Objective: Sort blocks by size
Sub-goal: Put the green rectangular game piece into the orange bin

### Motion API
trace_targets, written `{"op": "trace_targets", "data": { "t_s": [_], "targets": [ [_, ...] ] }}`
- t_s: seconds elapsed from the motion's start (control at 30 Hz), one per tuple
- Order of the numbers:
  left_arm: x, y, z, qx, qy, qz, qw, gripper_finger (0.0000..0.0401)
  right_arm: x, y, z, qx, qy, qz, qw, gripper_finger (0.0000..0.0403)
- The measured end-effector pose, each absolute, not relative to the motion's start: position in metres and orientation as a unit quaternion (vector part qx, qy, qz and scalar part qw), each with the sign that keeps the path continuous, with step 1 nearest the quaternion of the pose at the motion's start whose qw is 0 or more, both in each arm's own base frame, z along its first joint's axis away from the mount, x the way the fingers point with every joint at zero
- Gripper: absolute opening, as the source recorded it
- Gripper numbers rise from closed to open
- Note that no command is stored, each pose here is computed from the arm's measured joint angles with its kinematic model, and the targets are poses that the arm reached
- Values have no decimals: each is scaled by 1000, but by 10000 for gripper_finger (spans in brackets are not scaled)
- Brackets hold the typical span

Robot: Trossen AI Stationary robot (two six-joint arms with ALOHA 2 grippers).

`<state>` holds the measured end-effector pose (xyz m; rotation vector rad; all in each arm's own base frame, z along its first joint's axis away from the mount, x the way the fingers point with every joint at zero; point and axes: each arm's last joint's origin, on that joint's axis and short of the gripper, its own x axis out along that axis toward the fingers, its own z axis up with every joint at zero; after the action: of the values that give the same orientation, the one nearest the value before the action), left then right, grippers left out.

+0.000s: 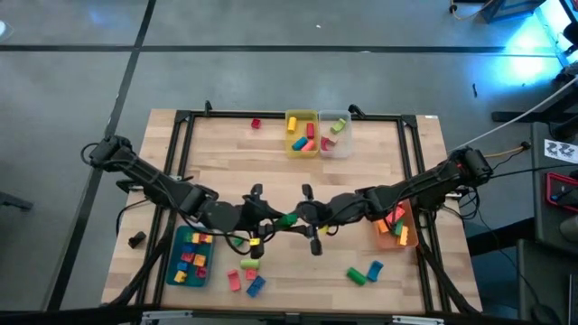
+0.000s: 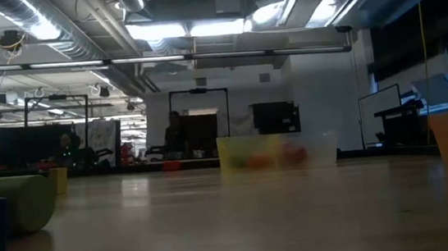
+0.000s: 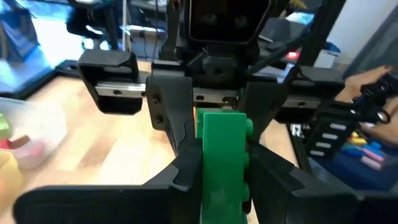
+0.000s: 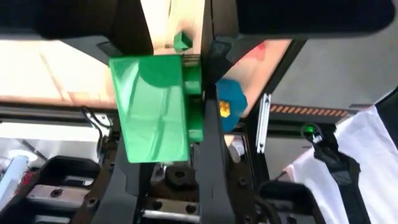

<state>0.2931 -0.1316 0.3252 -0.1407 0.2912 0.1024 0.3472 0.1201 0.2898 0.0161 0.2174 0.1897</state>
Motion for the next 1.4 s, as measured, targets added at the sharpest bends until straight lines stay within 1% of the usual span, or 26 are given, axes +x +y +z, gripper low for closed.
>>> {"op": "trace_targets", "data": {
  "t_s": [0.1,0.3,0.47,0.57,0.67,0.8,0.9,1.03,1.17,1.4],
  "targets": [
    [295,-128,323,-73,157,42,984,106,345,120,287,16,135,91,986,103],
    [299,-115,323,-80,157,66,982,168,335,116,275,20,226,68,972,103],
    [304,-98,320,-76,172,95,978,197,315,108,282,13,347,20,938,106],
    [306,-86,317,-72,187,114,973,201,296,100,286,20,446,-16,895,107],
    [307,-72,312,-61,209,137,966,199,270,91,288,34,547,-74,833,108],
    [310,-53,309,-62,223,168,958,198,242,87,284,41,637,-144,756,109],
    [311,-40,308,-72,228,189,952,198,225,89,284,27,680,-180,710,109],
    [312,-26,307,-76,230,212,947,198,209,94,277,6,712,-213,669,109],
    [313,-13,307,-81,228,231,943,198,199,99,259,-3,726,-226,650,110],
    [313,10,307,-89,225,265,933,198,179,93,226,-29,774,-244,584,110]
  ]
}}
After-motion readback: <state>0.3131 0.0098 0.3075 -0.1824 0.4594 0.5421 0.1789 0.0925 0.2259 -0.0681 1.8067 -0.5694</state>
